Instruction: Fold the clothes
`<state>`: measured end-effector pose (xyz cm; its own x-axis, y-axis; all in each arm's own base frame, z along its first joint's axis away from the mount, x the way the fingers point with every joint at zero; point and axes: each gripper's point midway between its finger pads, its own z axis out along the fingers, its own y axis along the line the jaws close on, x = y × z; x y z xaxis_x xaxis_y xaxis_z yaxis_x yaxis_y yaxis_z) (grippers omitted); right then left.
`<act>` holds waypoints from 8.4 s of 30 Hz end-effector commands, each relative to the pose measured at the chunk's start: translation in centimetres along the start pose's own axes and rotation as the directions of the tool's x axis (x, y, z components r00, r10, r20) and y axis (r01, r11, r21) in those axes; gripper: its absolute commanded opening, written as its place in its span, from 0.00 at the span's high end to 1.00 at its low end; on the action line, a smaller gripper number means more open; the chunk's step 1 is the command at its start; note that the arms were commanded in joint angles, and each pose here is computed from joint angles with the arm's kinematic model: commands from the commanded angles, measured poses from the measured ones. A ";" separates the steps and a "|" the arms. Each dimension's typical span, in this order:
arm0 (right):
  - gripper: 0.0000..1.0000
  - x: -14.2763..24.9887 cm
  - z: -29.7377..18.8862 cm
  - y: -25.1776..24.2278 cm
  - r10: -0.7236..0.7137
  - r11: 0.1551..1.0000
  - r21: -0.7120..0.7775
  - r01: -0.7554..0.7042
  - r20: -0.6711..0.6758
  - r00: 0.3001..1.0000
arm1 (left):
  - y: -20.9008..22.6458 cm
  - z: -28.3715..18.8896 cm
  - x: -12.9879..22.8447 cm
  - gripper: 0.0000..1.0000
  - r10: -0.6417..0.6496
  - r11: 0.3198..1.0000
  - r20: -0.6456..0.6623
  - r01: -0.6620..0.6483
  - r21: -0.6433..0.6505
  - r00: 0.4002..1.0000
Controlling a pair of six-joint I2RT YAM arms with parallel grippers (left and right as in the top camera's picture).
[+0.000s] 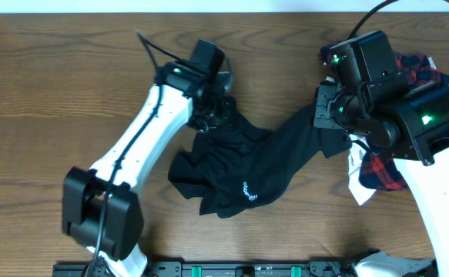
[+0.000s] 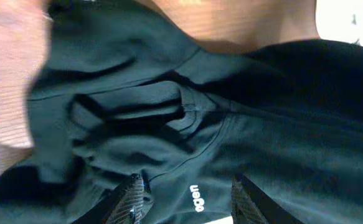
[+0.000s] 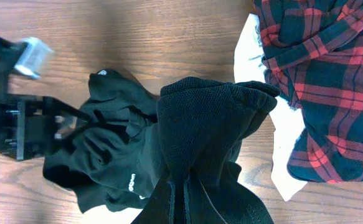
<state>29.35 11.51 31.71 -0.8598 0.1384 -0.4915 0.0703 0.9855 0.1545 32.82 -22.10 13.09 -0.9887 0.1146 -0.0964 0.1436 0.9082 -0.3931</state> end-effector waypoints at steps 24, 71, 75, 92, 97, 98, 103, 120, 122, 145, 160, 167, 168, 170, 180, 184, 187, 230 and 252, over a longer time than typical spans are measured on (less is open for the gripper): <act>0.99 -0.1 -0.1 0.1 -0.020 1.000 0.007 0.020 0.013 1.000 | -1.0 9.7 1.0 0.42 0.020 0.999 -0.175 -0.014 0.034 0.984; 0.99 -0.1 -0.1 0.1 -0.020 1.000 0.006 0.020 0.013 1.000 | -0.1 11.3 0.7 0.94 0.017 0.999 -0.164 -0.011 0.036 0.986; 0.99 -0.1 -0.1 0.1 -0.021 1.000 0.007 0.021 0.013 1.000 | 1.0 9.2 -0.9 0.94 0.007 1.000 -0.090 -0.007 0.002 0.996; 0.99 -0.3 -0.1 -0.1 -0.020 1.000 0.019 0.020 0.021 1.000 | 1.9 -14.8 -4.8 0.94 0.047 0.998 0.528 -0.014 -0.066 0.848; 0.99 -0.4 -0.1 -0.2 -0.019 1.000 0.026 0.018 0.024 1.000 | 3.1 -20.3 -3.9 0.94 0.021 0.998 0.643 0.019 -0.055 0.766; 0.99 -0.4 -0.1 -0.4 -0.018 0.999 0.033 0.017 0.030 0.999 | 3.5 -21.3 -3.6 0.94 0.014 0.998 0.663 0.029 -0.054 0.748; 0.99 -1.0 -0.1 -0.2 -0.013 0.999 0.030 0.012 0.052 0.999 | 5.1 -25.8 -2.3 0.94 -0.013 0.996 0.750 0.077 -0.050 0.661; 0.99 -0.7 -1.2 0.7 0.014 0.999 -0.049 -0.011 0.057 0.998 | 8.5 -33.0 2.9 0.94 -0.022 0.970 0.832 0.214 -0.117 0.554; 0.99 -0.6 -1.9 0.5 0.034 0.998 -0.057 -0.030 0.068 0.997 | 8.1 -33.8 3.4 0.94 -0.001 0.971 0.838 0.202 -0.131 0.546; 0.99 2.6 -4.4 -2.0 0.098 0.995 -0.012 -0.098 0.022 0.995 | 4.4 -42.5 5.4 0.94 0.110 0.973 0.929 0.152 -0.173 0.353; 0.99 2.4 -4.1 -2.1 0.101 0.995 0.000 -0.101 0.021 0.995 | 4.7 -43.2 5.8 0.94 0.139 0.964 0.933 0.172 -0.205 0.333; 0.99 3.0 -5.0 -1.5 0.094 0.995 -0.034 -0.094 0.028 0.995 | 3.4 -45.0 9.0 0.94 0.163 0.965 0.954 0.161 -0.208 0.253; 0.99 3.0 -5.1 -1.4 0.093 0.995 -0.039 -0.091 0.031 0.995 | 3.2 -45.2 9.3 0.94 0.165 0.965 0.955 0.159 -0.207 0.245; 0.99 3.2 -5.5 -1.4 0.099 0.994 -0.045 -0.097 0.041 0.994 | 3.0 -45.5 9.8 0.94 0.169 0.966 0.958 0.156 -0.208 0.232; 0.99 3.3 -6.5 -2.1 0.151 0.988 -0.040 -0.148 0.070 0.986 | 2.7 -45.8 10.5 0.94 0.173 0.966 0.961 0.152 -0.208 0.215; 0.99 3.6 -6.8 -2.4 0.164 0.986 -0.040 -0.161 0.073 0.984 | 2.7 -45.9 10.6 0.94 0.174 0.966 0.962 0.151 -0.208 0.212; 0.99 3.8 -7.3 -2.4 0.160 0.986 -0.053 -0.156 0.078 0.984 | 2.5 -46.2 11.1 0.94 0.178 0.967 0.964 0.148 -0.209 0.199; 0.99 1.4 2.6 -2.9 0.173 0.951 0.264 -0.160 -0.027 0.985 | 9.1 -34.2 -5.3 0.94 0.019 0.970 0.804 0.183 -0.158 0.594; 0.87 -1.9 21.9 -4.8 0.210 0.933 0.305 -0.191 -0.031 0.977 | 11.9 -14.7 -18.1 0.94 0.033 0.979 0.584 0.092 -0.183 0.811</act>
<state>40.10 10.45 14.87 -0.8517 0.3445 -0.3949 0.3664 0.9302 0.0214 50.42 -7.61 25.80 -0.7625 -0.1268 -0.6344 0.0473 0.9671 -0.2501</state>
